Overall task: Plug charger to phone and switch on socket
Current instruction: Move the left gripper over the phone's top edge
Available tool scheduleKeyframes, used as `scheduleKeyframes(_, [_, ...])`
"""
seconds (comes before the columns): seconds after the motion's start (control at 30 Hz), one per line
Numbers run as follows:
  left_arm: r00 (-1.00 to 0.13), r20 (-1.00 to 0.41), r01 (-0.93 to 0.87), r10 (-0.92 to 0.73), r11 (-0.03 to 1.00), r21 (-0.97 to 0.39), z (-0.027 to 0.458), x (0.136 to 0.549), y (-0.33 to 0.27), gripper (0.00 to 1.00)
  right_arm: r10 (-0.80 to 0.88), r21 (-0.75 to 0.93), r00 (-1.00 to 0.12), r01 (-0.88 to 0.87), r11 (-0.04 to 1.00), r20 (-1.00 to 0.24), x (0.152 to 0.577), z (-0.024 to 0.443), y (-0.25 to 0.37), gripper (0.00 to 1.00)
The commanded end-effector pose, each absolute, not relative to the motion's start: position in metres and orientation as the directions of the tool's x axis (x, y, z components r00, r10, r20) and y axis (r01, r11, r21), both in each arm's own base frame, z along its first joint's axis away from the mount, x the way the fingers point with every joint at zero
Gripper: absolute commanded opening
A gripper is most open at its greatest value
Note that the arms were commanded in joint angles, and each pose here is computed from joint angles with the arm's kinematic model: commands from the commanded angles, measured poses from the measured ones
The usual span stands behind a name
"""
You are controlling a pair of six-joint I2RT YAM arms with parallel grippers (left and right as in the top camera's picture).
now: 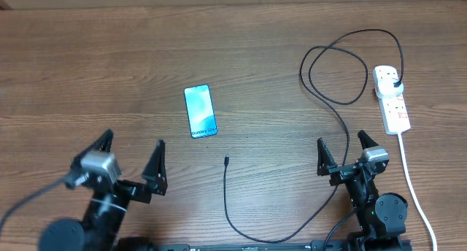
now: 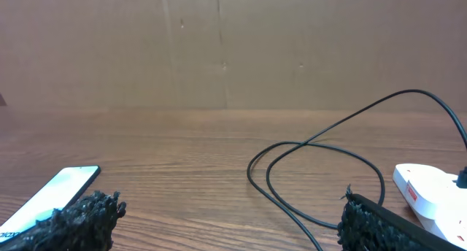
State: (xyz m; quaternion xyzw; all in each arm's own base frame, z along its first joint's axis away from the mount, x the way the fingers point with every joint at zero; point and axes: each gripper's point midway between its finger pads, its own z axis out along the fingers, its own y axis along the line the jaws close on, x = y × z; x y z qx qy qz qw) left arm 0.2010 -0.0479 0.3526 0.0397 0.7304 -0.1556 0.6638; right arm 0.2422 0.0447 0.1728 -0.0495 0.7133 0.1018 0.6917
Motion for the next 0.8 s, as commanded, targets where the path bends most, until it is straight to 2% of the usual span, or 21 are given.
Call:
scheduleKeyframes(0.0, [-0.216, -0.966, 0.349, -0.144, 0.912, -0.214, 0.380, 0.210, -0.066, 1.00, 0.069, 0.074, -0.032, -0.209, 0.975, -0.997, 0.242, 0.171, 0.044, 1.00])
scheduleKeyframes(0.3, [-0.617, -0.785, 0.297, -0.059, 0.906, -0.302, 0.397, 0.262, -0.072, 1.00, 0.069, 0.074, -0.032, -0.209, 0.975, -0.997, 0.242, 0.171, 0.044, 1.00])
scheduleKeyframes(0.5, [-0.835, -0.540, 0.172, -0.107, 0.881, -0.440, 0.357, 0.288, -0.079, 0.99, 0.069, 0.074, -0.032, -0.209, 0.975, -0.997, 0.242, 0.171, 0.044, 1.00])
scheduleKeyframes(0.63, [-0.925, -0.366, 0.113, -0.105, 0.843, -0.526, 0.324, 0.296, -0.090, 1.00, 0.069, 0.074, -0.032, -0.209, 0.975, -0.997, 0.242, 0.171, 0.044, 1.00])
scheduleKeyframes(0.77, [-0.965, -0.243, 0.066, -0.100, 0.803, -0.593, 0.299, 0.311, -0.100, 1.00, 0.069, 0.074, -0.032, -0.209, 0.975, -0.997, 0.242, 0.171, 0.044, 1.00])
